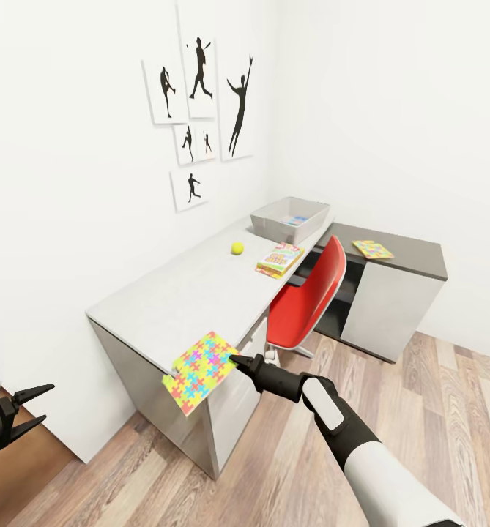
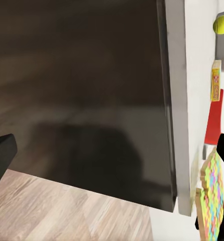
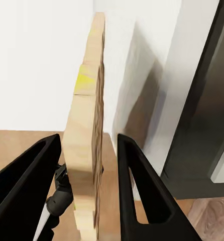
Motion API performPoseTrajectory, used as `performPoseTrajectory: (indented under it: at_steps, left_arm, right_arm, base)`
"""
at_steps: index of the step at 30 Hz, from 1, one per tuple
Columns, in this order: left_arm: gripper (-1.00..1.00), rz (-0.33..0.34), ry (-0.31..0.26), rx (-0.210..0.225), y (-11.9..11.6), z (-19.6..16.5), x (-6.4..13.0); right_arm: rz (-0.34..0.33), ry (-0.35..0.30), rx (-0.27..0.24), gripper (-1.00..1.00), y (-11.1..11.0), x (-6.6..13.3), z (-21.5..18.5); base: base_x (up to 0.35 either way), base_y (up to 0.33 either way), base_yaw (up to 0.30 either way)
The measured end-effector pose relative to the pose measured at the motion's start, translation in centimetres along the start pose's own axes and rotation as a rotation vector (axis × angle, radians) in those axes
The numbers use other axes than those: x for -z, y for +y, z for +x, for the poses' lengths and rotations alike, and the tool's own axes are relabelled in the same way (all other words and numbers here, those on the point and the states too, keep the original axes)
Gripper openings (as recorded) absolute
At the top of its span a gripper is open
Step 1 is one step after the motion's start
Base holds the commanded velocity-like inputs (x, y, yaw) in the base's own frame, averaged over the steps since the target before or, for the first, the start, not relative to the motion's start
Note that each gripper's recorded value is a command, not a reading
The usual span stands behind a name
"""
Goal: Put all the toys in the child's room - the three board games (two on the bed and one on the table), the two jigsaw puzzles on the table, and the tennis ball on the table - inside the toy box on the table in the child's room.
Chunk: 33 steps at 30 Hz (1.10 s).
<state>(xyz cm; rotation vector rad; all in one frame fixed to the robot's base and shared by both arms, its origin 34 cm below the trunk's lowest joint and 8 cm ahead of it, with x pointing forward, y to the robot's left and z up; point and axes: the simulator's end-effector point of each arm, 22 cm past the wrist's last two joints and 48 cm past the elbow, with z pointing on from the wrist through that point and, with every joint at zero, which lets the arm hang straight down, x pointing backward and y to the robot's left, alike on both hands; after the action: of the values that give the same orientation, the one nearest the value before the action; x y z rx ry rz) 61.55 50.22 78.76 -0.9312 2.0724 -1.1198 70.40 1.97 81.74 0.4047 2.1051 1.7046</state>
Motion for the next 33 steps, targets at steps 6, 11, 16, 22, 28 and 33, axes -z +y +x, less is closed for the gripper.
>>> performPoseTrajectory:
  at_steps: [6, 11, 16, 22, 28, 33]
  left_arm:
    - [1.0, -0.001, 0.0, 0.0, -0.8, -0.2, 0.4]
    - [1.0, -0.001, 0.001, 0.0, -1.5, -0.3, 0.8]
    - [1.0, -0.001, 0.0, 0.0, -2.2, -0.4, 1.2]
    - [1.0, -0.002, 0.001, 0.0, -2.9, -0.6, 1.6]
    - [1.0, -0.002, 0.0, 0.0, -3.7, -0.7, 2.1]
    - [1.0, -0.003, 0.0, -0.001, -4.3, -0.8, 2.4]
  right_arm:
    - [-0.012, -0.013, 0.005, -1.0, 1.2, 0.2, -0.4]
    - [-0.015, -0.015, 0.005, -1.0, 2.0, 0.3, -0.6]
    - [-0.015, -0.014, 0.005, -1.0, 2.8, 0.4, -0.6]
    - [-0.017, -0.016, 0.004, -1.0, 3.7, 0.6, -0.8]
    - [-0.02, -0.023, 0.006, -1.0, 4.7, 0.8, -1.1]
    - [-0.027, -0.046, 0.02, -1.0, 5.6, 1.1, -1.7]
  base:
    - [0.0, 0.0, 0.0]
    - [0.0, 0.0, 0.0]
    - [0.0, 0.0, 0.0]
    - [0.0, 0.0, 0.0]
    - [0.0, 0.0, 0.0]
    - [0.0, 0.0, 0.0]
